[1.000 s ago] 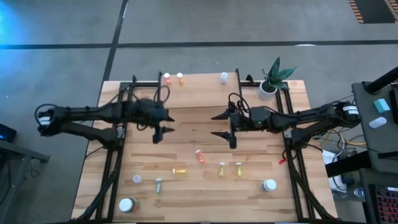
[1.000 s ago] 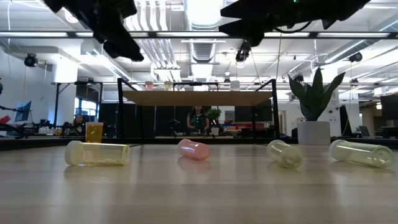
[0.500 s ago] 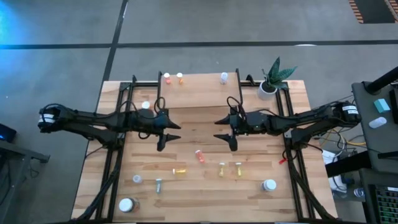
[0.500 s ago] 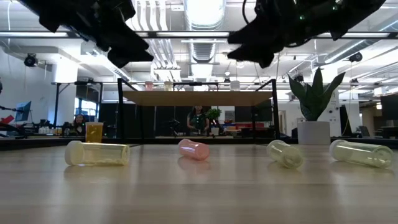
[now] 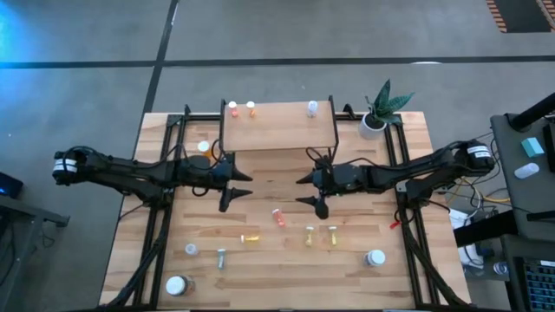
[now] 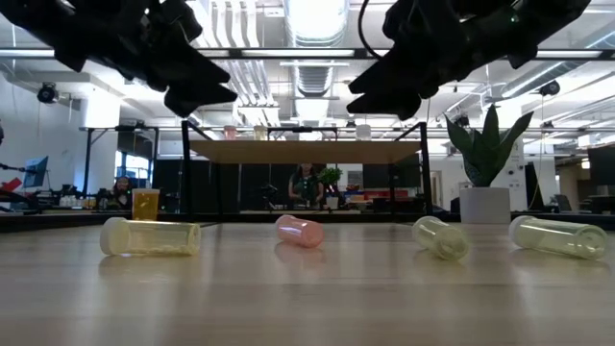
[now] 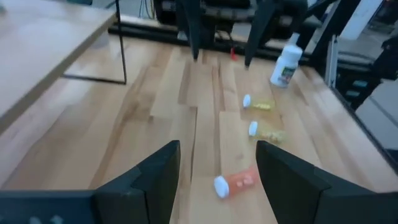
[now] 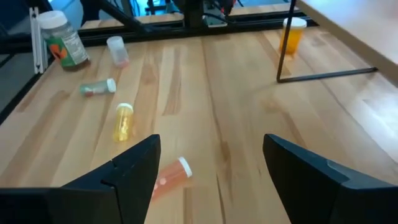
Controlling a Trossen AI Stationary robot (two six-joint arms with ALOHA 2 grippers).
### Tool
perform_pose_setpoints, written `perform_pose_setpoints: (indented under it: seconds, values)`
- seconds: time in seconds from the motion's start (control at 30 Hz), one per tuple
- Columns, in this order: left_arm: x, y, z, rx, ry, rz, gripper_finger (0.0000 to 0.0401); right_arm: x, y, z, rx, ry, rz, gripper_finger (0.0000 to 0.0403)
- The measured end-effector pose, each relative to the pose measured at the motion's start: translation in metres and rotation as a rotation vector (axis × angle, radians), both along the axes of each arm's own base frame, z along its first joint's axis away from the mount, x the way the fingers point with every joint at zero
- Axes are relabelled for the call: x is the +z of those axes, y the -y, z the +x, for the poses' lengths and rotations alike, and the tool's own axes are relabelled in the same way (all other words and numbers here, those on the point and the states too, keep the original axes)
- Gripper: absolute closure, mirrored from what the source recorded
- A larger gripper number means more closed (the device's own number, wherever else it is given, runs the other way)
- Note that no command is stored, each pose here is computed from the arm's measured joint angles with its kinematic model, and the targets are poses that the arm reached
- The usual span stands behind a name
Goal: Pick and place medicine bottles onto shelf by color
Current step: Put the orange pill bottle on the shelf
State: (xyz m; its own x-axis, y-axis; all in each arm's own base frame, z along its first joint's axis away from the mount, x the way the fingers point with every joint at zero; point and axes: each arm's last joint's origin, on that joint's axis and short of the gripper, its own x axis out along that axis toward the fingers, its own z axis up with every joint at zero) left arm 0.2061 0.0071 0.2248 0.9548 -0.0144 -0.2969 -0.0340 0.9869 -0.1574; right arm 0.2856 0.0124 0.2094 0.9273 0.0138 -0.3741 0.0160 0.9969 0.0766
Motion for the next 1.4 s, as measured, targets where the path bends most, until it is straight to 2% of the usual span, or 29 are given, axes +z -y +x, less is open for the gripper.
perform_pose_setpoints:
  seconds: [0.1, 0.2, 0.27, 0.33, 0.5, 0.7, 0.97, 1.17, 1.4]
  values:
    - [0.007, 0.0, -0.006, 0.008, -0.036, 0.017, 0.0206, 0.007, 0.0, -0.003, 0.0, 0.019, 0.002, 0.0134]
    - [0.024, -0.003, -0.018, 0.093, -0.089, 0.059, 0.0206, 0.015, 0.0, -0.009, -0.001, 0.034, 0.003, 0.0137]
    - [0.035, -0.005, -0.029, 0.186, -0.147, 0.094, 0.0206, 0.02, 0.0, -0.013, -0.007, 0.043, 0.001, 0.0138]
    - [0.049, -0.009, -0.043, 0.329, -0.192, 0.124, 0.0206, 0.025, 0.001, -0.016, -0.022, 0.057, -0.004, 0.0138]
    - [0.069, -0.014, -0.072, 0.612, -0.266, 0.142, 0.0206, 0.03, 0.001, -0.019, -0.02, 0.077, -0.017, 0.0138]
    - [0.06, -0.023, -0.081, 0.762, -0.434, 0.154, 0.0196, 0.03, 0.002, -0.019, -0.039, 0.077, -0.036, 0.0139]
    - [0.039, -0.055, -0.073, 0.962, -0.672, 0.141, 0.0133, 0.03, 0.002, -0.019, -0.039, 0.077, -0.037, 0.0142]
    - [0.021, -0.074, -0.073, 0.999, -0.806, 0.14, 0.0111, 0.03, 0.002, -0.019, -0.038, 0.076, -0.039, 0.0142]
    - [0.004, -0.088, -0.076, 0.938, -0.69, 0.064, 0.011, 0.03, 0.002, -0.019, -0.033, 0.076, -0.053, 0.0145]
